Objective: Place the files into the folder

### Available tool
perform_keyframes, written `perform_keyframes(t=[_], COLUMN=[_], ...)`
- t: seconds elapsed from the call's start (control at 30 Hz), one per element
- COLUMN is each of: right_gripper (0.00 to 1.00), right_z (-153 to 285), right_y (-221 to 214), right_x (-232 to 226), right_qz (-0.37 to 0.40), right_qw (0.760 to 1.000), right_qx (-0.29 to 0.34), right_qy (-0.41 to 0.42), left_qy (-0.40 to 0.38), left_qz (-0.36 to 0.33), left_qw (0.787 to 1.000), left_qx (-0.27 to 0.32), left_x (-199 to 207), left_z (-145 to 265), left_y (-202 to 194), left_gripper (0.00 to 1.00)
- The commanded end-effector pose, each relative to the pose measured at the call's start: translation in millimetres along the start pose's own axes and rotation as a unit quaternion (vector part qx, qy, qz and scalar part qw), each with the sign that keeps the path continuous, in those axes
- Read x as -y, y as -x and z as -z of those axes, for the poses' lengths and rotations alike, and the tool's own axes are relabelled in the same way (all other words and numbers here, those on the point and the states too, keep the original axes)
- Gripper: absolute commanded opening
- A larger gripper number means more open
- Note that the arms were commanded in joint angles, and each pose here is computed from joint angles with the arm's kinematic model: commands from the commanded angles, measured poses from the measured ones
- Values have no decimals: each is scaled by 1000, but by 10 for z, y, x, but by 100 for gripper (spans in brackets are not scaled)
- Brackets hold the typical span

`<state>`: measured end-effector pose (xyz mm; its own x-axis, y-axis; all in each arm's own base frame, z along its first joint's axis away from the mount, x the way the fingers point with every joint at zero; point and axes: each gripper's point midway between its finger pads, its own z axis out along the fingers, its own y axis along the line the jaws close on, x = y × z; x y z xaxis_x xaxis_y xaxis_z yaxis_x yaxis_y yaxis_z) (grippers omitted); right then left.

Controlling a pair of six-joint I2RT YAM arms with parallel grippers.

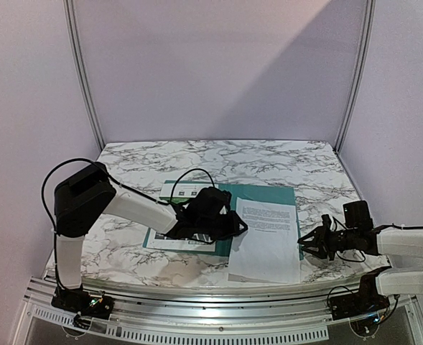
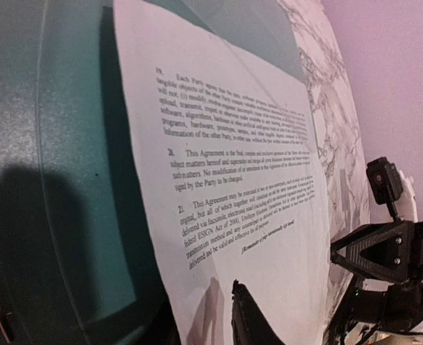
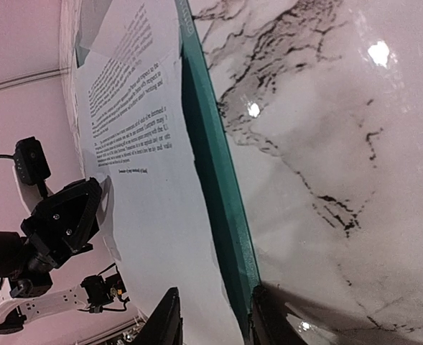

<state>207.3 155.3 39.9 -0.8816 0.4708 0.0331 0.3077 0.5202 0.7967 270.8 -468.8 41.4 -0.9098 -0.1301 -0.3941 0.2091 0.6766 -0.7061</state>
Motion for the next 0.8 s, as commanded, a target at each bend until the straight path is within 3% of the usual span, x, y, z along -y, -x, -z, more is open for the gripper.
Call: perform_keyframes(t=[0.0,0.07,0.77], right_gripper=[32,32,31], right_z=[-23,-25,4], right_y=[-6,-2,33], right_x=[74,68,2], right_qz=[7,7,19], right_qw=[1000,1000,1000], right_qx=[3,3,10], right_qy=[-3,-2,0], left_qy=[4,7,48], left_qz=[-5,-5,48], left_qw=[1000,1000,995], left_qx=[-2,2,78], left_x=[62,48,-270], left_z=[-40,-55,250], left_y=[-55,-41,435], left_gripper=[15,0,0])
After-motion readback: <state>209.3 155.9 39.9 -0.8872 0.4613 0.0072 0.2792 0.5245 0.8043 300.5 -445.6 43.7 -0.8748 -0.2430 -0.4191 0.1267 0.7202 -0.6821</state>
